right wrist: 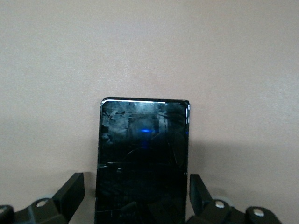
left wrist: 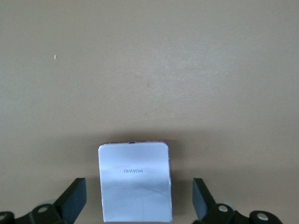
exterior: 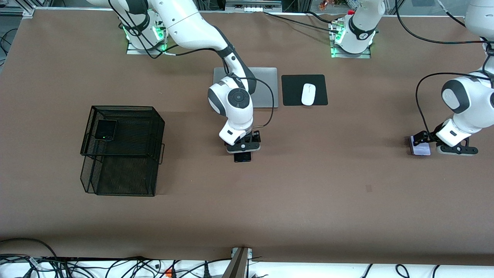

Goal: Place phones with both arms
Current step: 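Grasp the white Huawei phone with the left gripper, then place the tall phone in the organizer with the right gripper while the left gripper lifts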

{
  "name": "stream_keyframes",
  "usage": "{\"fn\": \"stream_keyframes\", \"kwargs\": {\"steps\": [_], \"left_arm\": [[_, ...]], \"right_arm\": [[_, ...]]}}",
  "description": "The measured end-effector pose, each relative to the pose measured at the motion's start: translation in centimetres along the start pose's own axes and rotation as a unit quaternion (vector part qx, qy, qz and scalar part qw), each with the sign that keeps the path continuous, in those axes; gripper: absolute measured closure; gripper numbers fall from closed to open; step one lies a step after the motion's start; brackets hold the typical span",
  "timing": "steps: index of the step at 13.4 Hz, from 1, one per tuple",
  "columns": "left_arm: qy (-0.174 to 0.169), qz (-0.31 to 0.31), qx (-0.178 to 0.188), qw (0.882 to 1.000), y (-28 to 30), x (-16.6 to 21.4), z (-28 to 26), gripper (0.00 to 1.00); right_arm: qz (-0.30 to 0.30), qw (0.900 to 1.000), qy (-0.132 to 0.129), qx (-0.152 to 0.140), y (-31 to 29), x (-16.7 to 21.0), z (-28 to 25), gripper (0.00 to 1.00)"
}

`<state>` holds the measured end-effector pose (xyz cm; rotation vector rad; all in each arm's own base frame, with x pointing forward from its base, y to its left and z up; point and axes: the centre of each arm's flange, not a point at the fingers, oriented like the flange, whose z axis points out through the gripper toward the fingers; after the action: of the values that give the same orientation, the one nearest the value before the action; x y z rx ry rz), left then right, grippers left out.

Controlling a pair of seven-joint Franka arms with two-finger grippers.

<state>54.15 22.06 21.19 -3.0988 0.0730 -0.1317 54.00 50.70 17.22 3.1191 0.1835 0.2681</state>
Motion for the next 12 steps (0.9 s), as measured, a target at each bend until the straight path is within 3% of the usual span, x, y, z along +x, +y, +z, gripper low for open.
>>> {"fn": "stream_keyframes", "kwargs": {"steps": [4,6,12], "left_arm": [[0.012,-0.015,0.004,1.0,-0.8,-0.9,2.3,0.0],[0.019,-0.024,0.006,1.0,-1.3,-1.2,3.2,0.0],[0.02,-0.07,0.003,0.997,-1.0,-1.2,3.8,0.0]], "right_arm": [[-0.009,1.0,0.0,-0.004,-0.5,-0.6,0.5,0.04],[-0.015,1.0,0.003,-0.005,-0.8,-0.5,0.0,0.2],[-0.007,1.0,0.006,-0.02,0.7,0.6,-0.2,0.21]]}}
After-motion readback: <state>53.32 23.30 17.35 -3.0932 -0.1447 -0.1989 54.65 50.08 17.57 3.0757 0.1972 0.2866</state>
